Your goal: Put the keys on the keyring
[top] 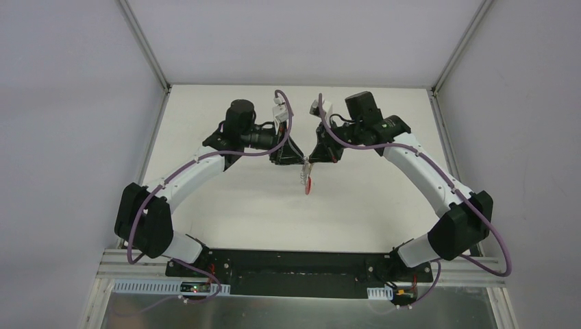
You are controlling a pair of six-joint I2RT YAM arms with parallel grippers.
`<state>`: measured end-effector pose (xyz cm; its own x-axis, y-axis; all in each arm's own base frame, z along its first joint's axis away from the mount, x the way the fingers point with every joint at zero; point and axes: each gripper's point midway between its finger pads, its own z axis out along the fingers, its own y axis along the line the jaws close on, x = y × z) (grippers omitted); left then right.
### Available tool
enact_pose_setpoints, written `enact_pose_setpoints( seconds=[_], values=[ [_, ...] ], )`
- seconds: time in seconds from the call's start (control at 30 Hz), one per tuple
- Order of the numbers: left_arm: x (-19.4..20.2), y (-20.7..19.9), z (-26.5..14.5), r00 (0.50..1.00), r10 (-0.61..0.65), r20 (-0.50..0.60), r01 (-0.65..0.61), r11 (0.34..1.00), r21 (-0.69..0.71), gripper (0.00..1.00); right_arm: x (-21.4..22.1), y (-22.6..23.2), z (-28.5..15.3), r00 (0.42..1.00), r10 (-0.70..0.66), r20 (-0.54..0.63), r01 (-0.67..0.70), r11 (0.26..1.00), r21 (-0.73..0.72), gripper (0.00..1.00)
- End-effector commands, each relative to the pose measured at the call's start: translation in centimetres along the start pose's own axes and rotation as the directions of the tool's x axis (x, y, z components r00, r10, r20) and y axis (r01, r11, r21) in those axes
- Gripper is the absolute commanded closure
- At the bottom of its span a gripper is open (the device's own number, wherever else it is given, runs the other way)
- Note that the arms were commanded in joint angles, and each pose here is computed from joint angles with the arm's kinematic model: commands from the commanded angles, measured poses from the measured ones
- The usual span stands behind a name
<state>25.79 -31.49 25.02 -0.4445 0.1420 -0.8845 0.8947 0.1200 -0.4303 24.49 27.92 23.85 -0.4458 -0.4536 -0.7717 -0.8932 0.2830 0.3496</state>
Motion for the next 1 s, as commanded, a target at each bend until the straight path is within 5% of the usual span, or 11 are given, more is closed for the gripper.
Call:
enact_pose_setpoints(
  seconds=[0.0, 0.5, 0.97],
  values=[
    [-2.0, -2.2, -0.5, 0.995, 0.101, 0.018, -0.102, 0.994, 0.044, 0.63, -1.3, 0.5, -0.3, 0.999, -0.022, 0.024, 0.022, 1.0, -0.008, 1.0],
    [-2.3, -1.6, 0.6, 0.997, 0.069, 0.02, -0.07, 0.997, 0.044, 0.66, -0.6, 0.8, 0.6, 1.0, 0.013, 0.011, -0.012, 0.999, -0.052, 1.0],
    [-1.4, -1.5, 0.9, 0.998, 0.061, -0.013, -0.06, 0.997, 0.049, 0.82, -0.7, 0.8, 0.7, 1.0, 0.019, 0.017, -0.018, 0.998, -0.063, 1.0]
  ],
)
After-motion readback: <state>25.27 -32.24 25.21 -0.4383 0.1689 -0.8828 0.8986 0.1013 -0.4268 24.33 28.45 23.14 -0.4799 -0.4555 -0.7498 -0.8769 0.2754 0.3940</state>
